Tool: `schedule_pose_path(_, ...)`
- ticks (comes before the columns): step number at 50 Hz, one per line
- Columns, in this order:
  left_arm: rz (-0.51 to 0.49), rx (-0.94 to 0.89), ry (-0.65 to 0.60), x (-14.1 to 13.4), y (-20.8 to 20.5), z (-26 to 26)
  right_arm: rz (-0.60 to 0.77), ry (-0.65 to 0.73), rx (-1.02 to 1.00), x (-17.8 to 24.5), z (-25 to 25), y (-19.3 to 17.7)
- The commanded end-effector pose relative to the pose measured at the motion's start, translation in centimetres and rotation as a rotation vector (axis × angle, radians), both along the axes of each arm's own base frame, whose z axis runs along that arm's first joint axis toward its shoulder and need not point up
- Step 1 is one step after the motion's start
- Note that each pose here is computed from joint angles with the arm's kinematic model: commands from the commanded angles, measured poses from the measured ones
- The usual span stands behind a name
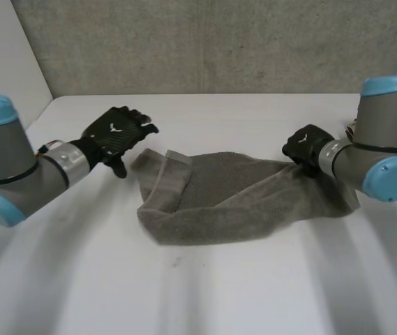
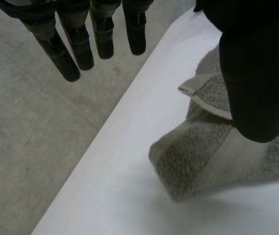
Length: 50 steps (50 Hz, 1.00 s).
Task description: Fold the laundry.
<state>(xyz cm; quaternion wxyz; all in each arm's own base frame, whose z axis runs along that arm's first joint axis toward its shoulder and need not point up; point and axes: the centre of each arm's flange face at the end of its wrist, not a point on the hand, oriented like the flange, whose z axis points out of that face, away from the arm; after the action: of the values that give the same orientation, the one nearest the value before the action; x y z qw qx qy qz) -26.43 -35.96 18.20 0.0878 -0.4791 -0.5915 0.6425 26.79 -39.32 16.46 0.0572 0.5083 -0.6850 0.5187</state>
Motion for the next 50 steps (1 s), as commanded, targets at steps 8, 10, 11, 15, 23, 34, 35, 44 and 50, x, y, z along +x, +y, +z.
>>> schedule_pose_path(8,-0.153,-0.179,-0.146,-5.3,-2.1,-4.5,-0.035,-0.077,0.004,-3.0,6.9,5.4)
schedule_pose_path(10,-0.170,-0.191,-0.160,-5.6,-2.1,-4.9,-0.028,-0.079,0.005,-3.3,7.1,5.9)
schedule_pose_path(11,-0.190,-0.197,-0.169,-5.9,-1.9,-5.2,-0.021,-0.081,0.005,-3.5,7.2,6.3)
schedule_pose_path(15,-0.226,-0.198,-0.183,-6.6,-1.5,-6.1,-0.014,-0.084,-0.005,-4.0,7.1,6.5)
schedule_pose_path(23,-0.259,-0.186,-0.178,-7.2,-1.2,-7.2,-0.036,-0.076,0.014,-4.6,5.6,5.5)
schedule_pose_path(34,-0.068,-0.385,-0.099,-7.4,-5.0,-2.4,-0.133,-0.145,-0.247,-2.9,6.9,-0.1)
schedule_pose_path(35,-0.024,-0.419,-0.076,-7.2,-5.8,-1.2,-0.160,-0.180,-0.298,-2.8,7.8,-0.8)
schedule_pose_path(44,0.446,-0.628,0.255,-0.2,-10.7,13.3,-0.309,-0.735,-0.812,-3.2,21.7,-2.4)
schedule_pose_path(50,0.564,-0.546,0.245,4.0,-9.9,15.3,-0.281,-0.757,-0.807,-3.0,21.7,-0.7)
